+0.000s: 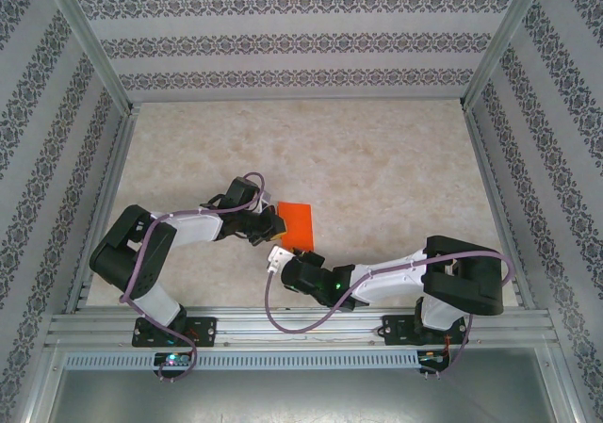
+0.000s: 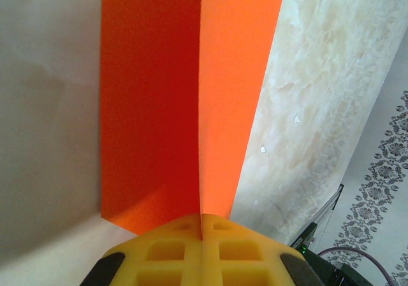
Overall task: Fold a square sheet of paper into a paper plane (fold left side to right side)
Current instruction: Third fold the triangle at the center of the table.
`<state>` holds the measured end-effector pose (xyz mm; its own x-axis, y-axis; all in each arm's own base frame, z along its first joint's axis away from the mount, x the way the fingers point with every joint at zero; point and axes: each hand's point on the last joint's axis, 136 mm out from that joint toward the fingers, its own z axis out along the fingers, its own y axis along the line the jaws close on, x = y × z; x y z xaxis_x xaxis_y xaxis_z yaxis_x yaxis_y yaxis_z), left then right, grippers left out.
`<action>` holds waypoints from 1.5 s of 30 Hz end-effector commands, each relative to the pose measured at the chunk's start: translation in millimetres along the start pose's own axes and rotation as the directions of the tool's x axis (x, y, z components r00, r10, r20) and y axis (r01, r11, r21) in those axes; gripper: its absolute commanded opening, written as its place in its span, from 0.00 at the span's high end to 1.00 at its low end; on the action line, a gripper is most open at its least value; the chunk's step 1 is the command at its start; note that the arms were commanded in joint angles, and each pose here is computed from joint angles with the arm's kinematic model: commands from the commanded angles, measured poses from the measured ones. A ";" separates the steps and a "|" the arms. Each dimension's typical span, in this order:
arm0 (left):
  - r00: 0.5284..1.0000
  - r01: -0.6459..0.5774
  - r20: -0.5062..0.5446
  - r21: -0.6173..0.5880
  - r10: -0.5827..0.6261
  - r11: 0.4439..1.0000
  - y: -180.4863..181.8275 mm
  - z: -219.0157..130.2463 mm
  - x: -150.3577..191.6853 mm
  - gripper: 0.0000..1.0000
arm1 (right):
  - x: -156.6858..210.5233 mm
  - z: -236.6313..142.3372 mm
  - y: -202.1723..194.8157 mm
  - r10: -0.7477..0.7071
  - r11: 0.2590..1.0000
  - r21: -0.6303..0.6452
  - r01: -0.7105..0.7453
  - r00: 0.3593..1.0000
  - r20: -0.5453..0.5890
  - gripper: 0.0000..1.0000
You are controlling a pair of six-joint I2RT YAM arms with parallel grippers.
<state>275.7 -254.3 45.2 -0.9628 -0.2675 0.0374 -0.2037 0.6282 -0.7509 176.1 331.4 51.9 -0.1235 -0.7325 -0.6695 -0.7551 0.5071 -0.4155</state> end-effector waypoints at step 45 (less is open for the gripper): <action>0.963 -0.240 -0.157 -0.124 0.220 0.963 1.4 44.8 -23.7 0.87 | 35.9 -11.9 -3.9 0.385 0.873 -0.236 -0.427 0.900 -0.205 1.00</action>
<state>310.6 -278.9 19.2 -0.9985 -0.0510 -0.0180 -0.0254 0.7364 -0.6761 175.7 304.1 47.4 -0.4697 -0.5624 -0.6805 -0.7703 0.6376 0.0047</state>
